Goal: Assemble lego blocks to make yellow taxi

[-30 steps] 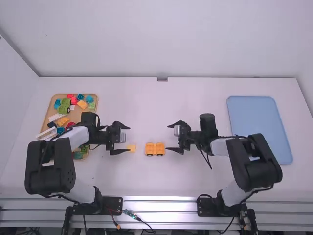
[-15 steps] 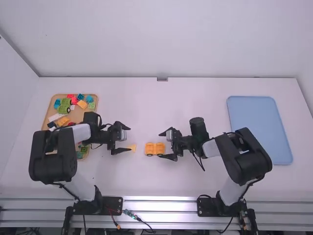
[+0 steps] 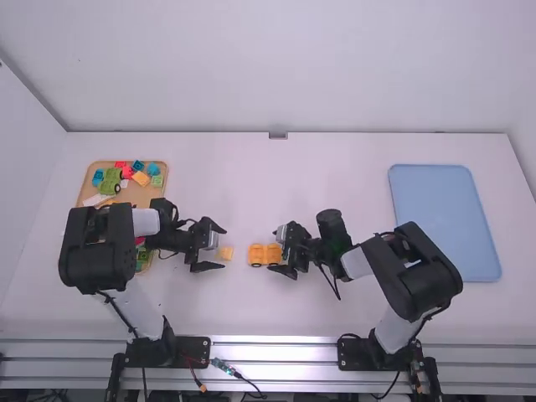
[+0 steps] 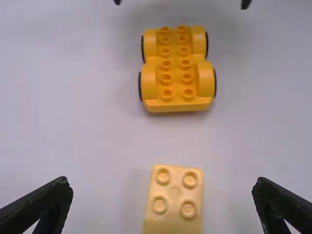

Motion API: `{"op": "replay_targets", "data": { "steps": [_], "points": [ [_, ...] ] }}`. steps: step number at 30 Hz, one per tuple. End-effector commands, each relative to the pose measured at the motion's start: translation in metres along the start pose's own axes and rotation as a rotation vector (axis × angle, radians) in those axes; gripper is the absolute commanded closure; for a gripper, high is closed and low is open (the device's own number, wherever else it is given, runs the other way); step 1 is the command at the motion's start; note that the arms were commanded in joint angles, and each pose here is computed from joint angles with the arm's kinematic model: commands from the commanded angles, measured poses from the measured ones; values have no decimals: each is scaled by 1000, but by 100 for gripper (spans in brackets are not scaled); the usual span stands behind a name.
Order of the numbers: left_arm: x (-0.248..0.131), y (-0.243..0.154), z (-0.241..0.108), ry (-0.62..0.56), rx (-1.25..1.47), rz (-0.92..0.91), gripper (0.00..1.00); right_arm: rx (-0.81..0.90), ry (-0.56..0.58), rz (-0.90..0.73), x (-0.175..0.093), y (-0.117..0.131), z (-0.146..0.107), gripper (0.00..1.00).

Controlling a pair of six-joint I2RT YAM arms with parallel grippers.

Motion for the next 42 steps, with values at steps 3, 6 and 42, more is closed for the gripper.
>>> {"op": "replay_targets", "data": {
  "steps": [3,6,42],
  "points": [
    [8,-1,3,-20,55,-16,1,11,4,-36,-3,-5,2,1],
    [15,-5,2,-14,82,-13,0,17,2,-33,-5,-5,1,1],
    [28,-15,-16,9,5,-42,34,-15,-19,-2,-6,-1,2,1]
  ]
}}
Point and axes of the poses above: each hand's point on the last joint's axis, 136 mm out from that joint toward the fingers, its own x axis out along the fingers, its own y axis along the line the jaws close on, z = x × y, the point moved 5 cm from there along -x, back along the fingers, and after that the axes turned 13 degrees about x, right-handed, at the moved point
